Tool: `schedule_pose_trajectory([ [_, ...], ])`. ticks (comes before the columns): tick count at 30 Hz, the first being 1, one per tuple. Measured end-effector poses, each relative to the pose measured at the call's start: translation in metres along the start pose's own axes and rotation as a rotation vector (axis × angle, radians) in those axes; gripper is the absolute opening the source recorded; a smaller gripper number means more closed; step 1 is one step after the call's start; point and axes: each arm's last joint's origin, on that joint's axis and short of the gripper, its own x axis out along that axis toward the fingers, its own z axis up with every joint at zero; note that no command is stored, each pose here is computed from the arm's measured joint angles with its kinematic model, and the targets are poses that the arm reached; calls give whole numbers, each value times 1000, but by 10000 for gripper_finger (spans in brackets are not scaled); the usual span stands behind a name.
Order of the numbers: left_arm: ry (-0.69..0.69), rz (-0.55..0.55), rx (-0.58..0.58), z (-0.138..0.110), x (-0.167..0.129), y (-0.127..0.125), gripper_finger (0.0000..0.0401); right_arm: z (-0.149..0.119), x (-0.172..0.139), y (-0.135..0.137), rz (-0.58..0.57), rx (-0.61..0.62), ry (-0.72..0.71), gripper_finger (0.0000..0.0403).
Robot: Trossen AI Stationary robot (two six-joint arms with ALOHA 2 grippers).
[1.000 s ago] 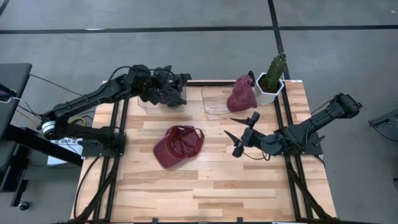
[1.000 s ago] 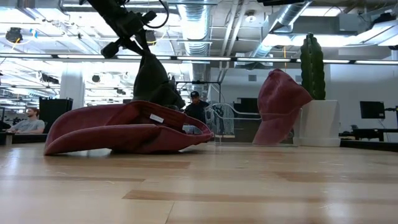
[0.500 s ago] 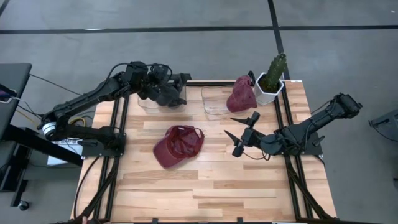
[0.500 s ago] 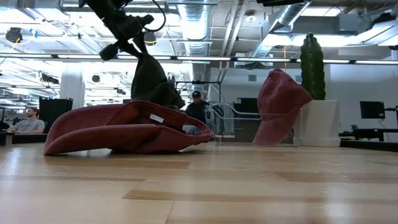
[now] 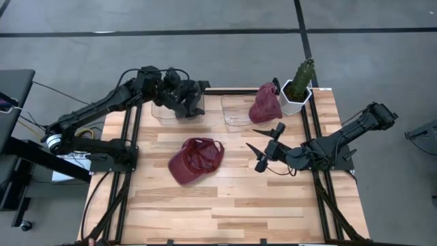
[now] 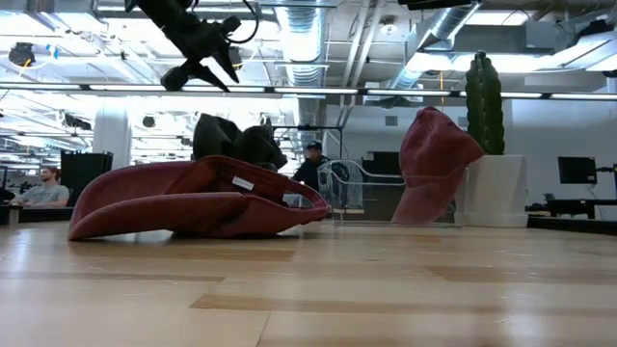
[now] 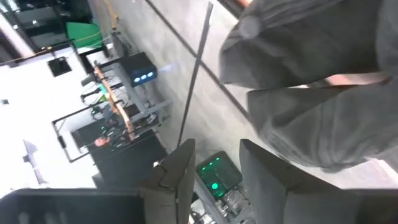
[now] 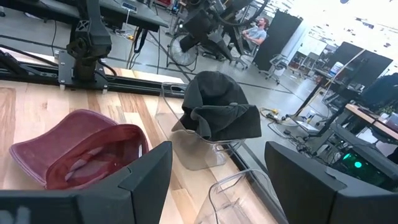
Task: Pick & Place hat
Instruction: Put the red cap into the right transparent bin
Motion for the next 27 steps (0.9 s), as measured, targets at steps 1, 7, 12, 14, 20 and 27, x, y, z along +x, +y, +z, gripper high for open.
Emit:
schedule_pose_trajectory([
  [1, 8, 11, -2, 0, 0, 1, 125, 0, 0, 0, 0, 3, 0, 249],
  [7, 161, 102, -59, -6, -1, 12, 134, 0, 0, 0, 0, 4, 0, 249],
  [12, 373, 244, -353, -7, -8, 27, 129, 0, 0, 0, 0, 5, 0, 249],
  [14, 468, 299, -474, -5, -13, 32, 127, 0, 0, 0, 1, 19, 0, 249],
  [20, 661, 421, -784, 10, -27, 38, 126, -3, 0, 1, 23, 71, 15, 249],
  [27, 649, 519, -985, 58, -54, 43, 126, -9, 0, 7, 160, 125, 55, 249],
])
